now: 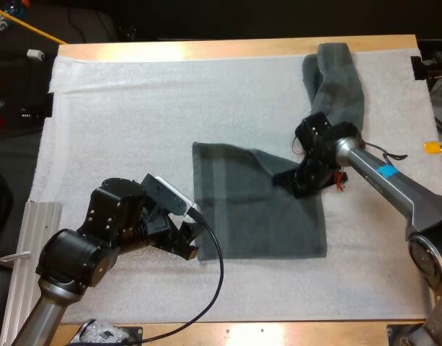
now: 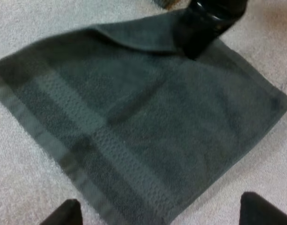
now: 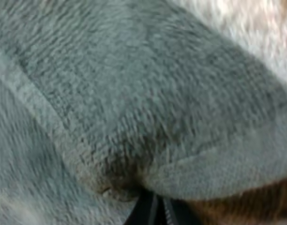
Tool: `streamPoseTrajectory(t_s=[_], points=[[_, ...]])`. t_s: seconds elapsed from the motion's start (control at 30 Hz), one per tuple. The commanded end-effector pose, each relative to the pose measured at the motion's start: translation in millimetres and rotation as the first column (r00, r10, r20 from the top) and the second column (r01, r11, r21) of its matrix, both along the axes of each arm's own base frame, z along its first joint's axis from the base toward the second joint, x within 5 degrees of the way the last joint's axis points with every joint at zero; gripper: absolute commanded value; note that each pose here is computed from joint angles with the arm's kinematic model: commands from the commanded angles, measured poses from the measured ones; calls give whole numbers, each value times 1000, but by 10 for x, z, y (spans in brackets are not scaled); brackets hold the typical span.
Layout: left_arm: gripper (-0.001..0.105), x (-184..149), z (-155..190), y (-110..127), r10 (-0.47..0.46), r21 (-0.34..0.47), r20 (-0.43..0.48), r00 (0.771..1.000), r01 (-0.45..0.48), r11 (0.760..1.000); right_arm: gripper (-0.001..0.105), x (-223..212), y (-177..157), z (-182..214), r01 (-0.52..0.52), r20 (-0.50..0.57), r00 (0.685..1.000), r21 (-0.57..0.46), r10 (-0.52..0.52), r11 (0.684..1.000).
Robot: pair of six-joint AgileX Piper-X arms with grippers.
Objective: Pick towel from pile, fold and stack
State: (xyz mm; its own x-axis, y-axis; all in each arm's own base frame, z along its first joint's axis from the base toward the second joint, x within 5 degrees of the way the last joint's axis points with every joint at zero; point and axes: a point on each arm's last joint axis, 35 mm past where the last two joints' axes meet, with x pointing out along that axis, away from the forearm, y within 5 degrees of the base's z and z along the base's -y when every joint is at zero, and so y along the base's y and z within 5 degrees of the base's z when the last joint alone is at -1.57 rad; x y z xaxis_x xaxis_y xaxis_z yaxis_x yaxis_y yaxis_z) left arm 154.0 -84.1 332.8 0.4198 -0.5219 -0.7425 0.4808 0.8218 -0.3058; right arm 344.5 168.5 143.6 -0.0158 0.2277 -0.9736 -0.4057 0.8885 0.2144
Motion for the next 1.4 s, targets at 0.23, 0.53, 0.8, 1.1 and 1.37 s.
streamPoseTrajectory(t_s=[0.23,0.53,0.8,1.1,1.37], points=[[65,-17,28,3,9,-1,6,1000,-9,1000,0,310,83,184,132,234,963,18,-132,991],[65,-17,28,3,9,-1,6,1000,-9,1000,0,470,89,436,244,414,881,19,-229,970],[65,-17,28,3,9,-1,6,1000,-9,1000,0,272,-46,1110,173,550,829,-84,-99,981],[65,-17,28,3,9,-1,6,1000,-9,1000,0,-246,-282,1794,148,542,837,-100,-71,984],[65,-28,29,-6,1,-35,-23,1000,-2,999,0,-775,-520,2266,142,532,844,-95,-70,985]])
